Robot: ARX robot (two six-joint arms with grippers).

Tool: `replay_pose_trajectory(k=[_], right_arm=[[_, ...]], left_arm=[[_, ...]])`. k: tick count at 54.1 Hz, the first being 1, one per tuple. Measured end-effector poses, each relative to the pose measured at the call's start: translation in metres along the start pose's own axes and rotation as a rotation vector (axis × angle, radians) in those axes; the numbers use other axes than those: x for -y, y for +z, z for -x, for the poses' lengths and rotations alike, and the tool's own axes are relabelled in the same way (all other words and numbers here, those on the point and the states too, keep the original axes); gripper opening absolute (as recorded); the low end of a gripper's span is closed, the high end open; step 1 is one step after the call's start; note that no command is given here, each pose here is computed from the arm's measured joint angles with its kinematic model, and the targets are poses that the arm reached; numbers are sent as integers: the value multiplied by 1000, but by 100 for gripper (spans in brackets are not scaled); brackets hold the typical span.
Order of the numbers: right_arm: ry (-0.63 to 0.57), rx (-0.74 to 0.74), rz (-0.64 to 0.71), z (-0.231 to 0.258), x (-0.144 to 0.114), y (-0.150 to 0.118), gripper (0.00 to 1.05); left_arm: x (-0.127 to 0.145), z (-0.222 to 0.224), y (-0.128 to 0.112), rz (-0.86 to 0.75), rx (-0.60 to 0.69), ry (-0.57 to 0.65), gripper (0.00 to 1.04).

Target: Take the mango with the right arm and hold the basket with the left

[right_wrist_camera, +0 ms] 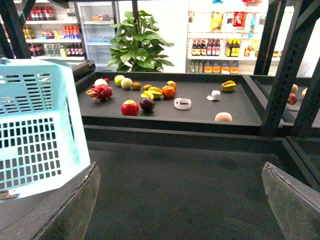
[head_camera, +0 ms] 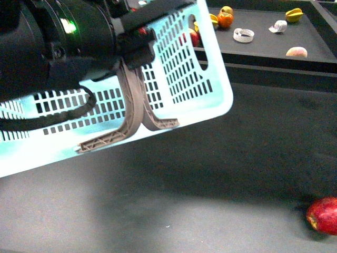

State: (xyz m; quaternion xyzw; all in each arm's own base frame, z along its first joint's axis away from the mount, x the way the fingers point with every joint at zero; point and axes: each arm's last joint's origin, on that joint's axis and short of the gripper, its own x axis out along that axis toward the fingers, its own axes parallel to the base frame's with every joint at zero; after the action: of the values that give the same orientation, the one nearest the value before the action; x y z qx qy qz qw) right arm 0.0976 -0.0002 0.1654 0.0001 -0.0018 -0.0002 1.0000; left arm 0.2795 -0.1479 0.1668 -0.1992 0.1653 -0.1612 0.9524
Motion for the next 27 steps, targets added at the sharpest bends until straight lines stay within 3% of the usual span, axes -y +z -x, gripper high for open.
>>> replay_pose_trajectory(k=[13,27], right_arm=[[0,0,0,0,0,0,96],[0,0,0,0,0,0,96]], left_arm=[[18,7,-25,-48,-24,-156,5],[27,4,-46,-139,-84,-188,5]])
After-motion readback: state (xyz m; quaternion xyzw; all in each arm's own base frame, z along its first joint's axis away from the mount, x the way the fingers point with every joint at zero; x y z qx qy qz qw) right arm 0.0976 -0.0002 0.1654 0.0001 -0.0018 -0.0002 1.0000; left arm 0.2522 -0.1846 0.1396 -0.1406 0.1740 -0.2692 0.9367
